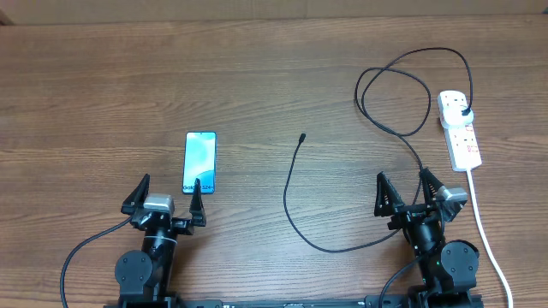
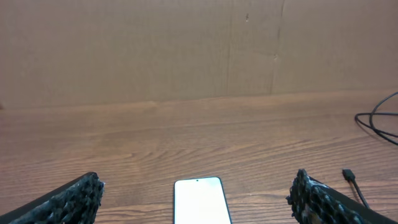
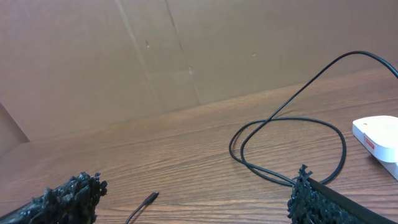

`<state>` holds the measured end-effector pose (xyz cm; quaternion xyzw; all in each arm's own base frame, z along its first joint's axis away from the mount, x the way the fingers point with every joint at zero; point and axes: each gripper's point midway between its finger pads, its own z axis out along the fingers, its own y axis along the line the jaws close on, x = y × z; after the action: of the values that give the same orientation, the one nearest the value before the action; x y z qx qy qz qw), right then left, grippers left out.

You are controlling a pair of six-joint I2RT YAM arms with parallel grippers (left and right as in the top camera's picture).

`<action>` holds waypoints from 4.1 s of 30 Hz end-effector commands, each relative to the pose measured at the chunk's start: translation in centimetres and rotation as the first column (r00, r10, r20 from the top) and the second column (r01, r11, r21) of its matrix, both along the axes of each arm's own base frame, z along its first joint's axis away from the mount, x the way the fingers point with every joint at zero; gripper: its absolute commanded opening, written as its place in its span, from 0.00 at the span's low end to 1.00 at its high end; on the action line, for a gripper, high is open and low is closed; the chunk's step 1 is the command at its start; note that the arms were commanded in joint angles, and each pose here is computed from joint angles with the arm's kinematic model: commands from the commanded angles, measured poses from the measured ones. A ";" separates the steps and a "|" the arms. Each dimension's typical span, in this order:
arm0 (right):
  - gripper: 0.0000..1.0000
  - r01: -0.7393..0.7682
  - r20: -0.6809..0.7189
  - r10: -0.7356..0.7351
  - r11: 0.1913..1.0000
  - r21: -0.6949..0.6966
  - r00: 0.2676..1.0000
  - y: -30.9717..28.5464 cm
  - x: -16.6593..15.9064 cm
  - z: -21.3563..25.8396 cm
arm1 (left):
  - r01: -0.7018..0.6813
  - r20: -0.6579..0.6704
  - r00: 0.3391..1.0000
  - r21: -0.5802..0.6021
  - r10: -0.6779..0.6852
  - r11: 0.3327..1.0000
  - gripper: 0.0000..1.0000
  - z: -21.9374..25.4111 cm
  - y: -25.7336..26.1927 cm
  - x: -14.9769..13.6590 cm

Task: Plug charger to phone and switch on socket

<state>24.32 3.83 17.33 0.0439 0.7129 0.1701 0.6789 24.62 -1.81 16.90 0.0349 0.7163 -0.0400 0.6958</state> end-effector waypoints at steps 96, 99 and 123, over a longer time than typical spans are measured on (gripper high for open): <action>1.00 -0.002 0.003 0.002 1.000 -0.001 1.000 0.1 0.0 -0.2 | -0.057 -0.995 0.091 0.034 0.039 0.998 1.00 -10.6 -2.0 12.4; 1.00 -0.001 0.003 0.001 1.000 -0.001 1.000 0.0 0.0 -0.2 | -0.058 -0.994 0.102 0.033 0.038 0.998 1.00 -11.3 -2.0 12.6; 1.00 -0.001 0.003 0.001 1.000 -0.001 1.000 0.0 0.0 -0.2 | 0.008 -0.998 -0.048 0.045 0.045 0.999 0.99 -16.7 -1.9 10.9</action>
<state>24.32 3.83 17.33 0.0439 0.7129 0.1701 0.6789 35.62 -3.95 0.42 -0.0123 0.9987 -0.0335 -0.0367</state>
